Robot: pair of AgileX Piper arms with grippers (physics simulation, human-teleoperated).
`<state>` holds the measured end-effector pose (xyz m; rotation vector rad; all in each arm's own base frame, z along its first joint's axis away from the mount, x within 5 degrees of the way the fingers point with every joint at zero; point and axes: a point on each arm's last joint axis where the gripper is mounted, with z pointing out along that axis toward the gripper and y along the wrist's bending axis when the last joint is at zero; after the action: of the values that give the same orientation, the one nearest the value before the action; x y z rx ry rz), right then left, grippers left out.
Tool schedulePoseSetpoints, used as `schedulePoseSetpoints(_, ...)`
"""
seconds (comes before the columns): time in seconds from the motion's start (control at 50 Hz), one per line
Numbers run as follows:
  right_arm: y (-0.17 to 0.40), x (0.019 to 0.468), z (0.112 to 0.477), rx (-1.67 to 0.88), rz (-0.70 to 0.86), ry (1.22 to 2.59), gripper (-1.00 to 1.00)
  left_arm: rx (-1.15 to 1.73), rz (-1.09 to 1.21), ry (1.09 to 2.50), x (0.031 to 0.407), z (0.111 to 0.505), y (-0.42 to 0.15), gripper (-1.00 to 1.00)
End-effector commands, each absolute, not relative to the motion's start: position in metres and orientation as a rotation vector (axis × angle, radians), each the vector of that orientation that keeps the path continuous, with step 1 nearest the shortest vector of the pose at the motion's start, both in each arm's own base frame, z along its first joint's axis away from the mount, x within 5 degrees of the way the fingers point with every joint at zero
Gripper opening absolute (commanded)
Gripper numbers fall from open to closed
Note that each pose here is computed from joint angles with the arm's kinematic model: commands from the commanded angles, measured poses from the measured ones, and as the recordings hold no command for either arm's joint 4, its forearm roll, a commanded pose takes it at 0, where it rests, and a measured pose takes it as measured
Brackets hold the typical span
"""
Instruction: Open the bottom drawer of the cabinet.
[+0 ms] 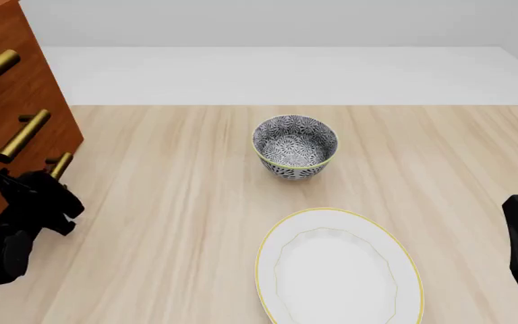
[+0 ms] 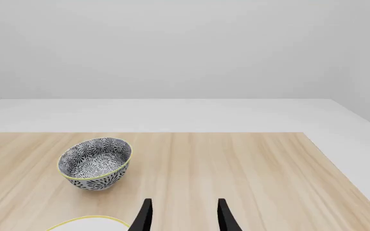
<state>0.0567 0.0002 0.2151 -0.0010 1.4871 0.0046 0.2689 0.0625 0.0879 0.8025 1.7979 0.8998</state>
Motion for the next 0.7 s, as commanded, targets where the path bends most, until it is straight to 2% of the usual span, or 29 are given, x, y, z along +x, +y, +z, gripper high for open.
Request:
schedulePoseSetpoints(0.02, 0.0, 0.057, 0.215, -0.001, 0.005, 1.487, 1.0, 0.919, 0.854, 1.83, 0.256, 0.074, 0.05, -1.0)
schedulePoseSetpoints(0.42, 0.0, 0.057, 0.215, -0.001, 0.004, 1.487, 1.0, 1.008, 0.819, 1.709, 0.247, 0.096, 0.02, -1.0)
schedulePoseSetpoints(0.7, 0.0, 0.057, 0.215, -0.001, 0.005, 1.487, 1.0, 1.069, 0.769, 1.662, 0.25, 0.094, 0.001, -1.0)
